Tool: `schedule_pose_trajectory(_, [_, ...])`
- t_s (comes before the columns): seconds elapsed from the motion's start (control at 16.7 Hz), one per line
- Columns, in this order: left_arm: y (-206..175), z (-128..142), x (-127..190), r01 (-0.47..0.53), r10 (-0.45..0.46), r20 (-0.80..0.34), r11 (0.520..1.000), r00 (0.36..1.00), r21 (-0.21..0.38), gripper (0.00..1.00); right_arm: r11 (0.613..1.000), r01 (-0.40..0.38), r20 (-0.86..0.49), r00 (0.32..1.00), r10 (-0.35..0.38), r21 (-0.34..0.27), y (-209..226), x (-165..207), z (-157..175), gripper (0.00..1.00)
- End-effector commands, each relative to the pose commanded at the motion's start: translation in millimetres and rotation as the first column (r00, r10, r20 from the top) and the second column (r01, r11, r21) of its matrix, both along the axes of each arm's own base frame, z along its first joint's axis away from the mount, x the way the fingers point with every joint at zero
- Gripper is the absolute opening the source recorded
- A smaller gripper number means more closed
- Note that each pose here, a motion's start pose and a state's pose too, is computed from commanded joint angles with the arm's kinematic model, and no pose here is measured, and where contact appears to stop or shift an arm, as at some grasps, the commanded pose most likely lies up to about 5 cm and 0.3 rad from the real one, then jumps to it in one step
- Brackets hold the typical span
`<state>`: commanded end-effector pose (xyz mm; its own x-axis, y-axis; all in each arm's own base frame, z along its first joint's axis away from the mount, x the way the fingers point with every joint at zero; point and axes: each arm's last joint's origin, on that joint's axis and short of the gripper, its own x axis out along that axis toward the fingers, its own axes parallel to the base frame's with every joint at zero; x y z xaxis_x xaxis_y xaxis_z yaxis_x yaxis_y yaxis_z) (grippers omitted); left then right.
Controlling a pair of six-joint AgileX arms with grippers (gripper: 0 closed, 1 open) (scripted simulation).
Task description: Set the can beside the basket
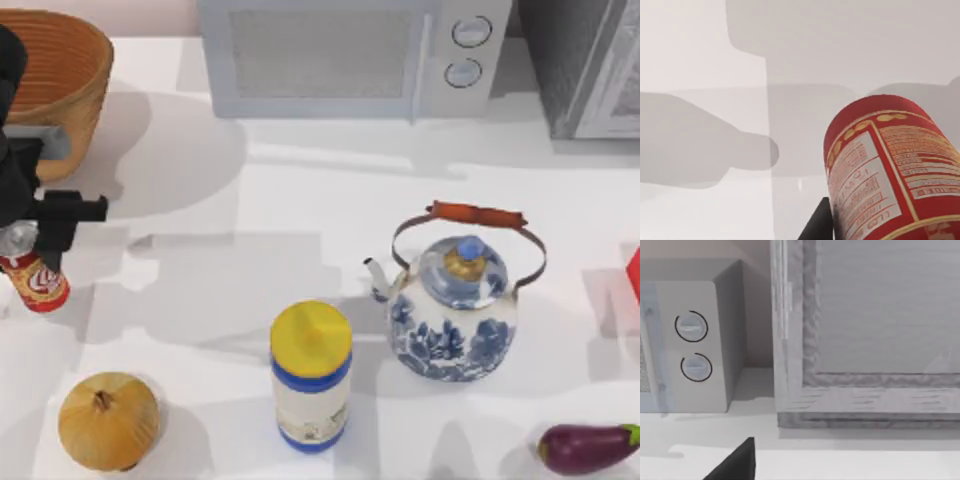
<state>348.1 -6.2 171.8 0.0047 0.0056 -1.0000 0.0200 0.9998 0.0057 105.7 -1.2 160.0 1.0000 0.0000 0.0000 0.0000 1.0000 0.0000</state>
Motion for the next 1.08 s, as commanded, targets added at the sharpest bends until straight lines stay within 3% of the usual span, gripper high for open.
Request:
schedule_pose_trajectory(0.6, [0.0, 0.0, 0.0, 0.000, 0.000, 0.000, 1.000, 1.000, 0.000, 0.98, 1.000, 0.000, 0.000, 1.000, 0.000, 0.000, 0.0, 0.0, 0.0, 1.00])
schedule_pose_trajectory(1.08, [0.0, 0.0, 0.0, 0.000, 0.000, 0.000, 1.000, 1.000, 0.000, 1.00, 1.000, 0.000, 0.000, 1.000, 0.000, 0.000, 0.0, 0.0, 0.0, 1.00])
